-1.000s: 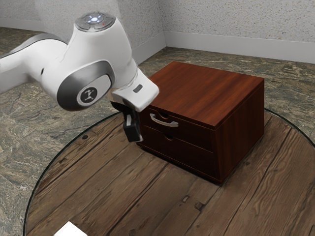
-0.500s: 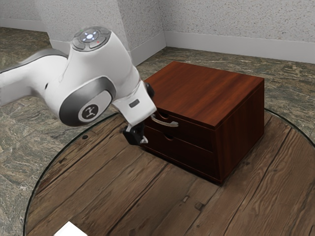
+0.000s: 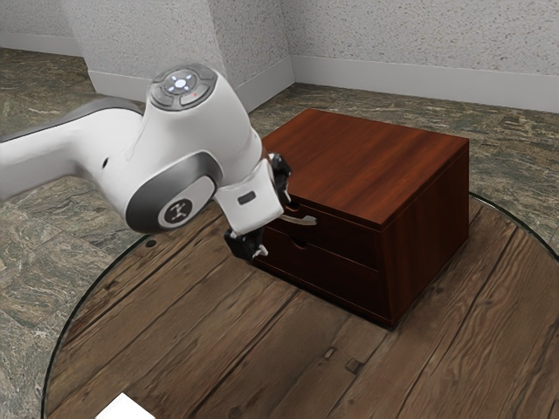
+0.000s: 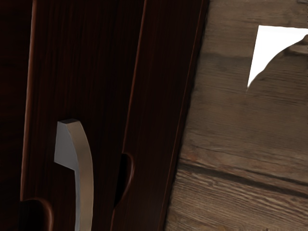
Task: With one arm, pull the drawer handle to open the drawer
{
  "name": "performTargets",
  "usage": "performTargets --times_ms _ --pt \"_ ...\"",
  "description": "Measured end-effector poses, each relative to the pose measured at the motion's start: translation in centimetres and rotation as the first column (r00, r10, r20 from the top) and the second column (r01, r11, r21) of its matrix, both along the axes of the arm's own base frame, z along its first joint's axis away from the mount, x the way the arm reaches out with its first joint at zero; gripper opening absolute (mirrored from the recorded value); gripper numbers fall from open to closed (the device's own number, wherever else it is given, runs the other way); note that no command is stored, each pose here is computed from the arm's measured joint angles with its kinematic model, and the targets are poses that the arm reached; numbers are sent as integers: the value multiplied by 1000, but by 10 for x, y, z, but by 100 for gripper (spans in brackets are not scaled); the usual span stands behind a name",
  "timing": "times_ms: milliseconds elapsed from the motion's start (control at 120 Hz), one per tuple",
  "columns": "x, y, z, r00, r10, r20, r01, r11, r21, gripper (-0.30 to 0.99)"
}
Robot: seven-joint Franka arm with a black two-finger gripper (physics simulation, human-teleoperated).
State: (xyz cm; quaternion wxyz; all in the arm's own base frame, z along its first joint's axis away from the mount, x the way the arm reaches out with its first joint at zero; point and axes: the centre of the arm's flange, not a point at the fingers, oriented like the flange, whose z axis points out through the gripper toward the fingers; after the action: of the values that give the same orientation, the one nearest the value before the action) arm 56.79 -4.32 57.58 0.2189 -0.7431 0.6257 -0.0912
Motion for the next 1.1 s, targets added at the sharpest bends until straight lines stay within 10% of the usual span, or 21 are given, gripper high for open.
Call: performTargets --times_ms 1100 --pt "3 25 -53 997 -78 -22 80 995 53 71"
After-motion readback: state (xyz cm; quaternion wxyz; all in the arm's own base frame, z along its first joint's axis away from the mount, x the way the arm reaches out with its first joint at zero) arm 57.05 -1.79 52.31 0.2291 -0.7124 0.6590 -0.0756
